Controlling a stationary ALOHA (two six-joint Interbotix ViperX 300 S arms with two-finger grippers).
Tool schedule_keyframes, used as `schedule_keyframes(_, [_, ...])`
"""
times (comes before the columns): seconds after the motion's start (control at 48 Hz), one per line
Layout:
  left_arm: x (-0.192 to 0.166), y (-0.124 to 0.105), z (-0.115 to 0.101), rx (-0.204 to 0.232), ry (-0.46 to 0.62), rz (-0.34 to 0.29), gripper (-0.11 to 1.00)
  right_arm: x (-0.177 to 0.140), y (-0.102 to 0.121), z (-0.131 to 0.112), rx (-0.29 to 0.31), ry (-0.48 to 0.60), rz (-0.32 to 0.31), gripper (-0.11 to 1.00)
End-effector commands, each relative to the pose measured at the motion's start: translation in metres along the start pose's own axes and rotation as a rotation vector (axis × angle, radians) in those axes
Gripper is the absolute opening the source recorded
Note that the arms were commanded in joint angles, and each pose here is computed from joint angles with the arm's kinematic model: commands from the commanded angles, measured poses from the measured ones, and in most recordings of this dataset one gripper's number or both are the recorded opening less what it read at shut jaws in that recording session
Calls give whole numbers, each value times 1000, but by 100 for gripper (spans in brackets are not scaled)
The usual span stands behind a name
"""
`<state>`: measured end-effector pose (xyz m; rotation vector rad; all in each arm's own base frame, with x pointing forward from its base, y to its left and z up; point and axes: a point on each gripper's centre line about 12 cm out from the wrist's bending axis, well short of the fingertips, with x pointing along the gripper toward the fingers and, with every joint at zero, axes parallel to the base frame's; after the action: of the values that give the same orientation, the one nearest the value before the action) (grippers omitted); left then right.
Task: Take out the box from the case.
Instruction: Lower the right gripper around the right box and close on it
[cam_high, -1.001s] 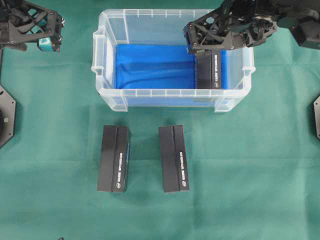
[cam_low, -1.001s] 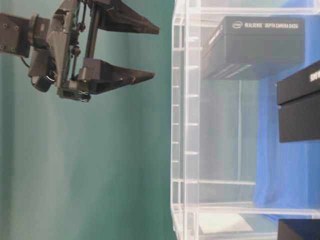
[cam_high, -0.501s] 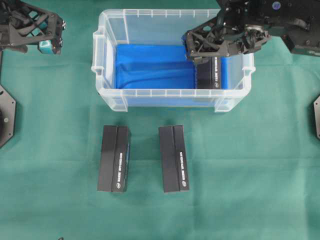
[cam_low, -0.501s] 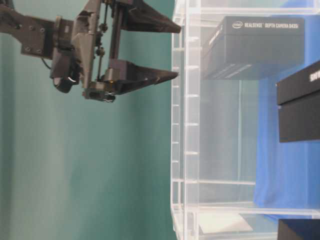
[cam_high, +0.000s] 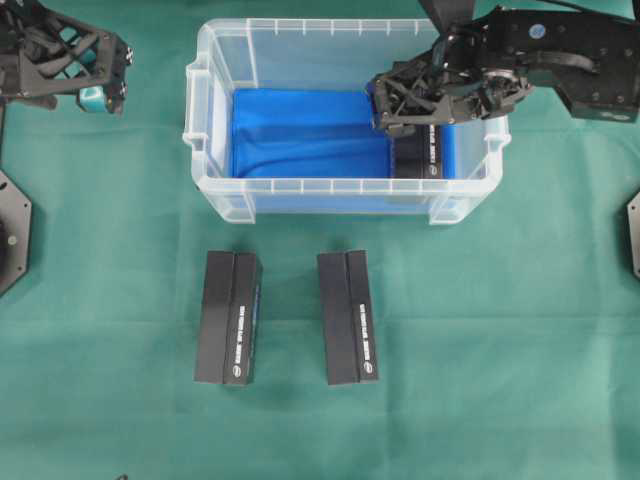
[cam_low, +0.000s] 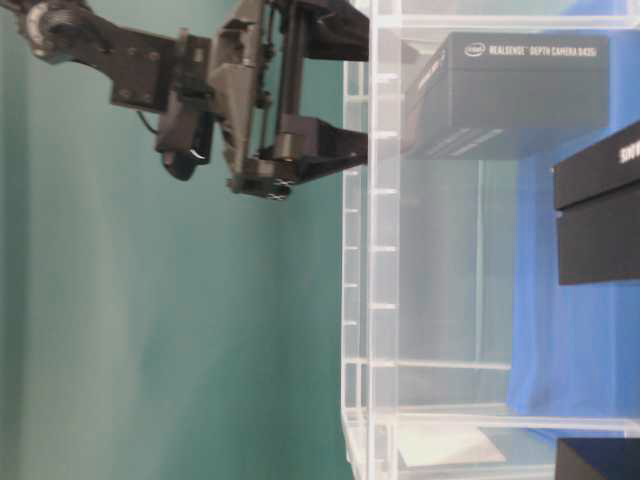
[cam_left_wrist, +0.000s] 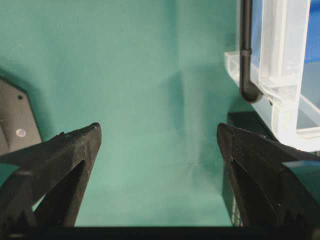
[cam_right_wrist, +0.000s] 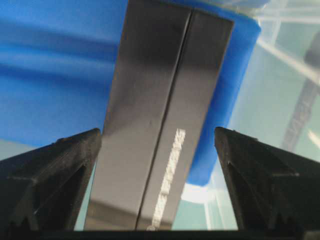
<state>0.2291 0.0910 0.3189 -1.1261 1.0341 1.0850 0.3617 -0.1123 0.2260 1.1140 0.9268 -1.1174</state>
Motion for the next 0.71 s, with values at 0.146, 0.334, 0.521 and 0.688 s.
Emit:
schedule_keyframes(0.146, [-6,-4,-3,14,-7,-23,98,14,3,0,-5,-1,9,92])
schedule_keyframes(0.334, [-6,-4,-3,15,-6,-24,98,23,2,-2,-7,6,-8,92])
schedule_keyframes(0.521, [-6,-4,-3,17,-6,-22,98,26,0,-3,-7,12,-17,92])
schedule_keyframes(0.688, [-6,-4,-3,18,-7,-25,98,26,1,-3,-5,11,-14,92])
